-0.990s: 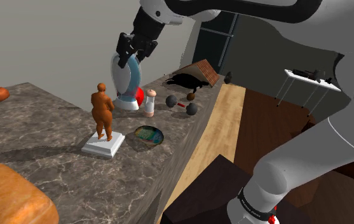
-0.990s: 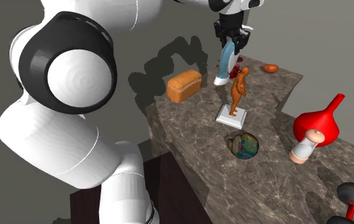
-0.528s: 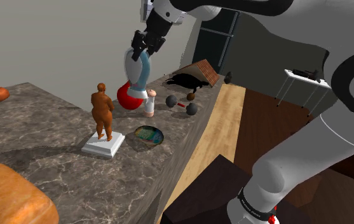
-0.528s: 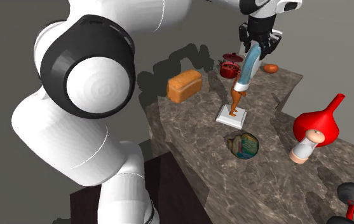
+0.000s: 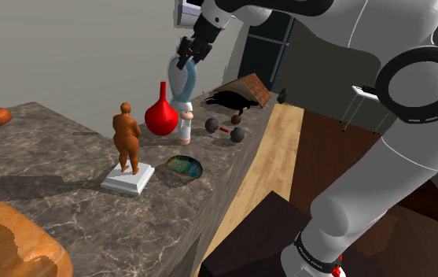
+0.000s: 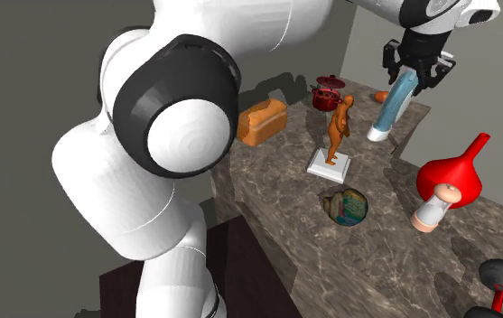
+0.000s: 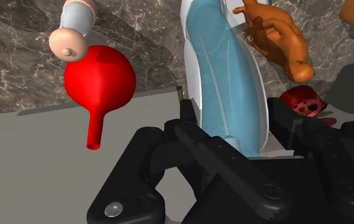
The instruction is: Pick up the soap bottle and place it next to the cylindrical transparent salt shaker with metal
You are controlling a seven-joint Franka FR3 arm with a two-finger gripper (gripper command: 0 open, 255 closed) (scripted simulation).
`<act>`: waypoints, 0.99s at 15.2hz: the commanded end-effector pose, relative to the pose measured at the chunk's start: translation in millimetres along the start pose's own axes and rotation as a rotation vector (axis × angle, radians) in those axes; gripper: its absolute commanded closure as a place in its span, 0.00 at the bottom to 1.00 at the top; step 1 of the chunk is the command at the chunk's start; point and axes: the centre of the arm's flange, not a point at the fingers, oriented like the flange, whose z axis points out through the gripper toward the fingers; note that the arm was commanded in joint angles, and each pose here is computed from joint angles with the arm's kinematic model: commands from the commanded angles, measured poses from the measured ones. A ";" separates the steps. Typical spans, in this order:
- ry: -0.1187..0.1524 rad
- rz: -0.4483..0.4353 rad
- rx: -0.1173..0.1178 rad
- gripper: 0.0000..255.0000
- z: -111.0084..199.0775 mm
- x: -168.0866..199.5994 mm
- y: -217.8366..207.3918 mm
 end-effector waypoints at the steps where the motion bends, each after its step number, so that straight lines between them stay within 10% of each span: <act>1: 0.001 -0.001 -0.001 1.00 -2.2 5.7 28.3; 15: 0.001 -0.001 -0.001 1.00 19.2 34.5 155.3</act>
